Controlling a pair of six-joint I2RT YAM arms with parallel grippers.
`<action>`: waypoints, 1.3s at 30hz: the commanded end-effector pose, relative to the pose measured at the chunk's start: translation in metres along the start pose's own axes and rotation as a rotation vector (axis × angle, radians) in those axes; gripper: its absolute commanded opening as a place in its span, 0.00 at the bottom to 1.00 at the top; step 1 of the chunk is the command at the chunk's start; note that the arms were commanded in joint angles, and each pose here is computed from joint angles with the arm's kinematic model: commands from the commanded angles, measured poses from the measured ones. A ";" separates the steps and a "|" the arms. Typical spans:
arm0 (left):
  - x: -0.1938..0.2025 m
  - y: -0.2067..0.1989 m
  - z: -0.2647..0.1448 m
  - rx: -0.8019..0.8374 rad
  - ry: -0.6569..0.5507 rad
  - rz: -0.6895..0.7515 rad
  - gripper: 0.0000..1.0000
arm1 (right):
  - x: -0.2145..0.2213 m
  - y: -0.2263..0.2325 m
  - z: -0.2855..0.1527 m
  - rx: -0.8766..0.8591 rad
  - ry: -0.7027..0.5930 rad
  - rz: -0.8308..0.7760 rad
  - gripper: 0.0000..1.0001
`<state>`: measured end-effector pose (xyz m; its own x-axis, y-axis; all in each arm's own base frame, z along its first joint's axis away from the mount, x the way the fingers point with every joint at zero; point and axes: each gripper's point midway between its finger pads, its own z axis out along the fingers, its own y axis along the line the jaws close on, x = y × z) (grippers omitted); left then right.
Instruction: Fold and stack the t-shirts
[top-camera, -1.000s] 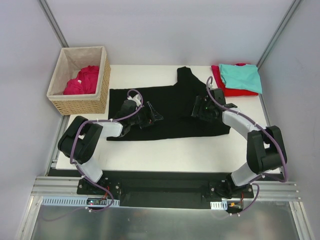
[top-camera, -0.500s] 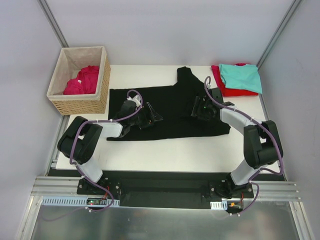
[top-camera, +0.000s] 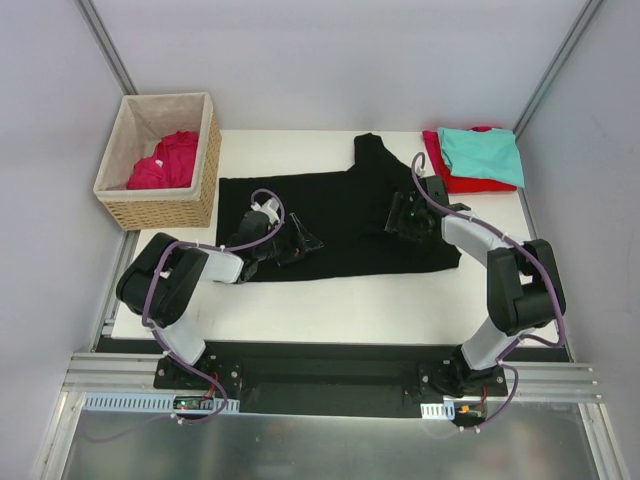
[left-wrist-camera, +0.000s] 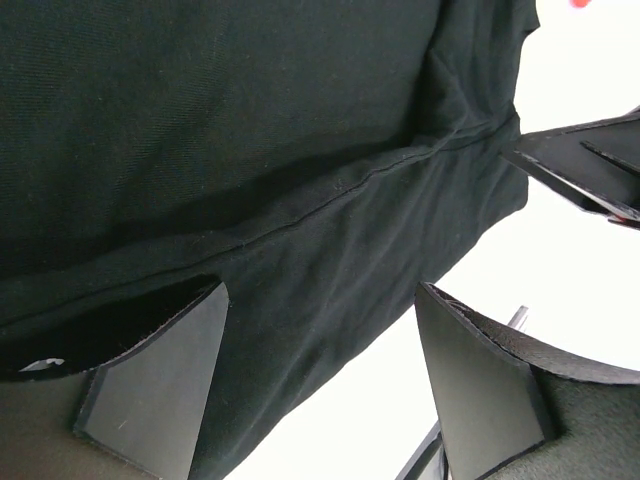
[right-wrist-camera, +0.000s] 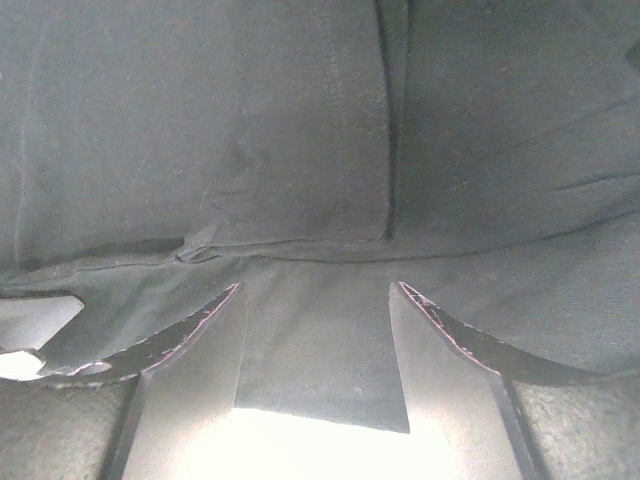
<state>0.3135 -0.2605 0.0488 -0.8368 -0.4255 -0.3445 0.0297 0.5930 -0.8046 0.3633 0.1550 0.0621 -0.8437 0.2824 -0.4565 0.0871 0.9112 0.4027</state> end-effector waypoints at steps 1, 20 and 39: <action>0.019 0.015 0.001 -0.004 0.030 -0.025 0.76 | -0.022 0.003 -0.002 0.003 -0.050 0.026 0.61; 0.021 0.017 -0.001 -0.011 0.032 -0.014 0.76 | -0.015 0.008 0.034 -0.025 -0.005 0.070 0.70; 0.027 0.024 0.004 -0.021 0.060 -0.025 0.75 | -0.082 0.090 0.063 -0.176 -0.070 0.012 0.72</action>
<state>0.3118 -0.2617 0.0468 -0.8233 -0.4441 -0.3536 0.0551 0.5574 -0.8284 0.4450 0.2031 0.0488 -0.8351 0.3236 -0.4449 0.0806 0.8720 0.4829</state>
